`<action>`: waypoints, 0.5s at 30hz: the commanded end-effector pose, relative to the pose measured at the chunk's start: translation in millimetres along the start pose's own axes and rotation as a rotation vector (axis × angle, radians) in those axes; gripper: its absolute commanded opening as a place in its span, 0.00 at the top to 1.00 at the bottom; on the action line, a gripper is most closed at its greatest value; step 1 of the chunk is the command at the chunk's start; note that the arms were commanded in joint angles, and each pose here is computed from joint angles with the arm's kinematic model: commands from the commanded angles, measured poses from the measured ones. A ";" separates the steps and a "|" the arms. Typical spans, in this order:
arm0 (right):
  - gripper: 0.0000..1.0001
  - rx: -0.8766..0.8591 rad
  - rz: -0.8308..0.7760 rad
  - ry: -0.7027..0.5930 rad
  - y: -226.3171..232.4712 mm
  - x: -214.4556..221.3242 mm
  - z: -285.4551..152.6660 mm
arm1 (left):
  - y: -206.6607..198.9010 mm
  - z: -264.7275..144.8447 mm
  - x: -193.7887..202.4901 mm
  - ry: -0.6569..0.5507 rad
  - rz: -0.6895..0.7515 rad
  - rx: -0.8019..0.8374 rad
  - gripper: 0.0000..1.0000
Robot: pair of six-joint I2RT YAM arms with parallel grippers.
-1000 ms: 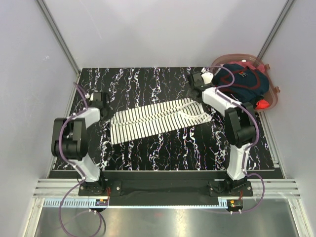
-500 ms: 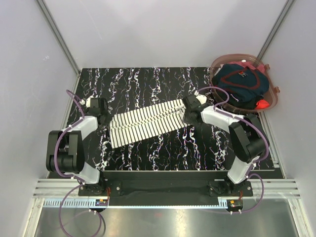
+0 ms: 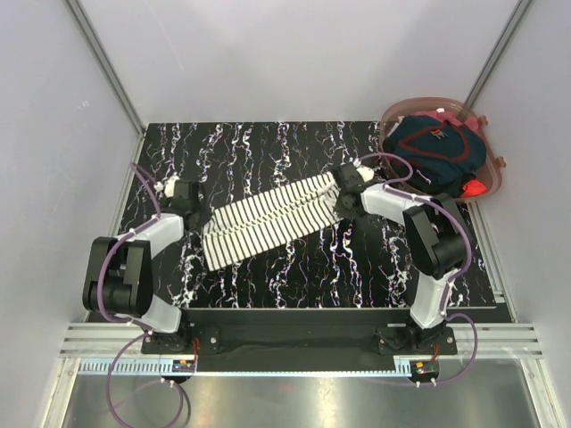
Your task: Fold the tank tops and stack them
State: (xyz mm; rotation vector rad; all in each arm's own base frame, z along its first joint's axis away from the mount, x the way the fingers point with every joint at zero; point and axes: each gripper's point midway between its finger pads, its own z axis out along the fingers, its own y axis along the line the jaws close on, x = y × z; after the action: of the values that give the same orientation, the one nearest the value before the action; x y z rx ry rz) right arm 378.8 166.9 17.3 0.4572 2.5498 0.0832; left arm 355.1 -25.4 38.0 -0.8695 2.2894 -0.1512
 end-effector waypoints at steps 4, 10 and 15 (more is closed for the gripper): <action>1.00 -0.070 0.113 -0.067 14.6 -75.2 24.5 | -24.2 -17.7 25.4 -0.027 0.026 0.036 1.00; 1.00 -0.103 0.071 -0.092 51.9 -130.0 46.6 | -29.7 -37.5 71.2 -0.001 0.066 0.079 0.99; 0.99 -0.241 0.050 -0.051 101.8 -149.3 75.3 | -40.9 -61.6 127.0 0.049 0.104 0.133 0.99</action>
State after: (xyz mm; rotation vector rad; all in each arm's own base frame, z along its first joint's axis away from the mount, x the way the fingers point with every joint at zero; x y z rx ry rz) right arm 552.5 179.9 31.6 0.5216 2.4190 0.2489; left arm 282.7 -121.2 23.4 -0.6630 2.3769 -0.2312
